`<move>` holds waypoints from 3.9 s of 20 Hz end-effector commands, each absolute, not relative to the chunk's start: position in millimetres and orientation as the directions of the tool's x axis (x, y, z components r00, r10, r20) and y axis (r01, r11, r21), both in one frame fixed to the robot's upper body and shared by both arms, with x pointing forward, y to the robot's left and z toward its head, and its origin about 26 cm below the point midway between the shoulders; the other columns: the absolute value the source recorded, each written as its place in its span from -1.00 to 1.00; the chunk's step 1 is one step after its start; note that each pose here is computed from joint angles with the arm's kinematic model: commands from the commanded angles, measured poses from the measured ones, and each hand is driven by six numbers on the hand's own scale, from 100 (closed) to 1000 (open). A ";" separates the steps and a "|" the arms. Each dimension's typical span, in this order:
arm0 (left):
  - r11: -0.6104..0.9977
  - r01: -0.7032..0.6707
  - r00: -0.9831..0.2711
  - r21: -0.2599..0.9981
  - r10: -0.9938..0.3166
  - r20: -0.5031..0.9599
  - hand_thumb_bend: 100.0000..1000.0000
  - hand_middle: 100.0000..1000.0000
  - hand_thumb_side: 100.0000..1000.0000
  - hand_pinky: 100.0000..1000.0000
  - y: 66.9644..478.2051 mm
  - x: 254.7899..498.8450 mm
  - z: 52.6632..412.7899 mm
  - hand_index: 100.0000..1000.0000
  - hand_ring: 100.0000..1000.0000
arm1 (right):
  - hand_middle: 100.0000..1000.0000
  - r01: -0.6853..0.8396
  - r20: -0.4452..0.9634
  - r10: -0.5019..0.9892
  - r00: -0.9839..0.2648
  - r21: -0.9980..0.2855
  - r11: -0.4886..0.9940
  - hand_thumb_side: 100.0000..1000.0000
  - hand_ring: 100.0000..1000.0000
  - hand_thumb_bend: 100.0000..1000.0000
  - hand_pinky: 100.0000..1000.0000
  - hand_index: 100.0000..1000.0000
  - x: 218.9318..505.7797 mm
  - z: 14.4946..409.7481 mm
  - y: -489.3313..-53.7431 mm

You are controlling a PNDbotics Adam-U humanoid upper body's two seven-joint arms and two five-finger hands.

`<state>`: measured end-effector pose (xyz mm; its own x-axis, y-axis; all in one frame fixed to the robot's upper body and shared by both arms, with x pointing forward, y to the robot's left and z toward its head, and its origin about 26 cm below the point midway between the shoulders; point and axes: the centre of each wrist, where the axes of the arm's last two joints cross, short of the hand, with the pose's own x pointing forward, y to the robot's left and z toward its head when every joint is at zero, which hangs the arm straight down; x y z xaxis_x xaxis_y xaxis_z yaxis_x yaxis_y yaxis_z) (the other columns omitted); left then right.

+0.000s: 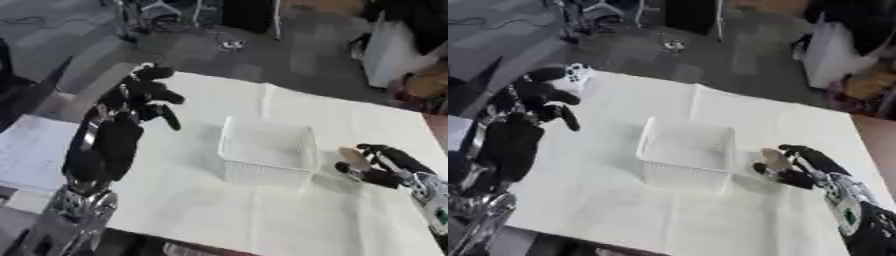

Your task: Pick up objects on the table and place them in the box.

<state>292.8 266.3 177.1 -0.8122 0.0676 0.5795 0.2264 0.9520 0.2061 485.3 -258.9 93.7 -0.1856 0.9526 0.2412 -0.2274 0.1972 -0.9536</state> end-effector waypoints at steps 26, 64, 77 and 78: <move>0.944 0.256 -0.832 0.207 0.106 0.545 0.30 0.53 0.51 -0.27 261.9 293.5 190.6 0.40 0.29 | 0.47 0.051 -0.047 0.984 -0.170 -0.998 -0.039 1.00 0.20 0.34 0.10 0.65 491.4 136.7 -288.8; 0.939 0.286 -0.828 0.190 0.142 0.542 0.32 0.53 0.51 -0.27 256.7 295.3 194.3 0.40 0.29 | 0.64 -0.021 0.059 0.985 -0.165 -0.998 0.056 0.88 0.42 0.20 0.34 0.82 487.2 94.4 -217.7; 0.941 0.279 -0.829 0.190 0.136 0.542 0.32 0.53 0.51 -0.27 257.2 295.0 193.2 0.40 0.29 | -0.43 0.098 0.089 0.967 -0.238 -0.989 0.115 0.22 -0.96 -0.38 -1.00 0.04 487.3 98.1 -215.0; 0.941 0.279 -0.829 0.191 0.136 0.542 0.32 0.53 0.51 -0.27 257.3 294.9 193.1 0.40 0.29 | -0.79 0.135 0.116 0.954 -0.277 -0.978 0.158 0.25 -1.00 -0.54 -1.00 -0.23 488.1 102.2 -218.7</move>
<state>297.1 257.4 186.1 -0.8132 0.1375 0.5655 0.2812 0.9436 0.1749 482.9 -208.7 81.8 -0.2518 0.9611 0.1138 0.0553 0.1317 -0.9897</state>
